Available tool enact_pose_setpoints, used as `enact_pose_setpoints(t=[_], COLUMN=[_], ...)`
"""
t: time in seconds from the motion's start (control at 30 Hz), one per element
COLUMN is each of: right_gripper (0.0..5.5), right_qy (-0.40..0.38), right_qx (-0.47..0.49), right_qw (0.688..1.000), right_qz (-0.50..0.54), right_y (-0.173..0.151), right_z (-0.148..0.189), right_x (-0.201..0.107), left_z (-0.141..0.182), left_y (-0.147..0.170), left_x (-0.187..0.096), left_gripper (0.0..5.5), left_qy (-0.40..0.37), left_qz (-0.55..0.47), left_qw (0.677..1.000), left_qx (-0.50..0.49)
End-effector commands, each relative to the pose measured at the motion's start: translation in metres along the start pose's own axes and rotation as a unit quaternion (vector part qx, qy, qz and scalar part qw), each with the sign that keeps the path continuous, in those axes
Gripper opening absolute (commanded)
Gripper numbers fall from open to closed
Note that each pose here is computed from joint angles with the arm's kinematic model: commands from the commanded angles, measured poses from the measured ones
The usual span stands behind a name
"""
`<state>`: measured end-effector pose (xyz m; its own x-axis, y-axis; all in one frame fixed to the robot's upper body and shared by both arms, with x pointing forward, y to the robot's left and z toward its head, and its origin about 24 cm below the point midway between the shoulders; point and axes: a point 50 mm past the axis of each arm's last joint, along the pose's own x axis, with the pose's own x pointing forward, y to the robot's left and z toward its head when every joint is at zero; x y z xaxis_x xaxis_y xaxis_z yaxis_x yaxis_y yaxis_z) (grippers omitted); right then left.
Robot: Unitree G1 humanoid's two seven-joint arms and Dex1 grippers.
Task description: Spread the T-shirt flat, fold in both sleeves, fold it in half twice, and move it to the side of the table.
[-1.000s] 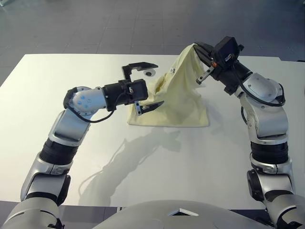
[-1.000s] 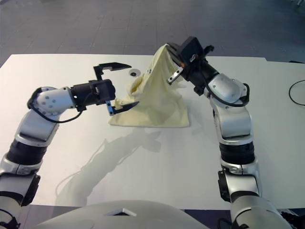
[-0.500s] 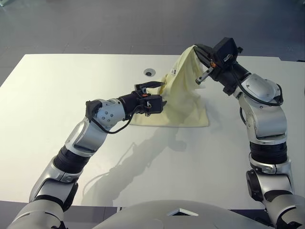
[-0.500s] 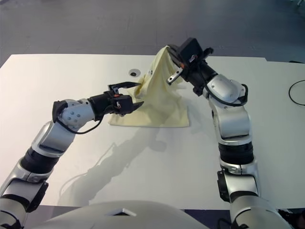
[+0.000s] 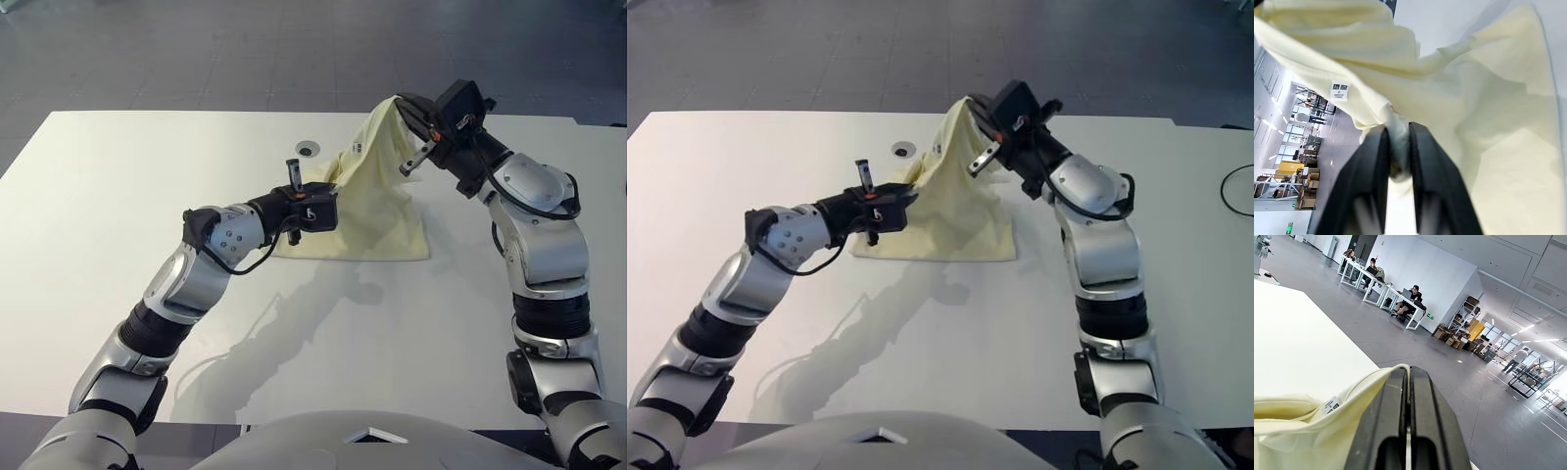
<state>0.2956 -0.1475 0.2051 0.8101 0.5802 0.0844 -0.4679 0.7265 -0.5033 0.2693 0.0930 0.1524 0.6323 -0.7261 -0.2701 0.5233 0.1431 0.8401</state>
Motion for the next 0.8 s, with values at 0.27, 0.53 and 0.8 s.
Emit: enact_pose_setpoints(t=[0.27,0.53,0.8], right_gripper=[0.0,0.0,0.0], right_qy=[-0.029,-0.084,-0.063], right_qx=[-0.041,-0.114,-0.162], right_qw=[0.998,0.99,0.985], right_qz=[-0.025,-0.016,0.014], right_y=[-0.027,-0.059,-0.083], right_z=[0.017,0.046,0.047], right_x=[-0.006,0.015,0.046], left_z=[-0.007,-0.024,-0.038], left_y=[0.104,0.165,0.203], left_x=[-0.029,-0.031,-0.025], left_gripper=[0.01,0.01,0.01], left_qy=[-0.069,-0.054,-0.017], left_qz=[0.117,0.122,0.134], left_qw=[0.986,0.989,0.991], left_qx=[-0.097,-0.061,0.018])
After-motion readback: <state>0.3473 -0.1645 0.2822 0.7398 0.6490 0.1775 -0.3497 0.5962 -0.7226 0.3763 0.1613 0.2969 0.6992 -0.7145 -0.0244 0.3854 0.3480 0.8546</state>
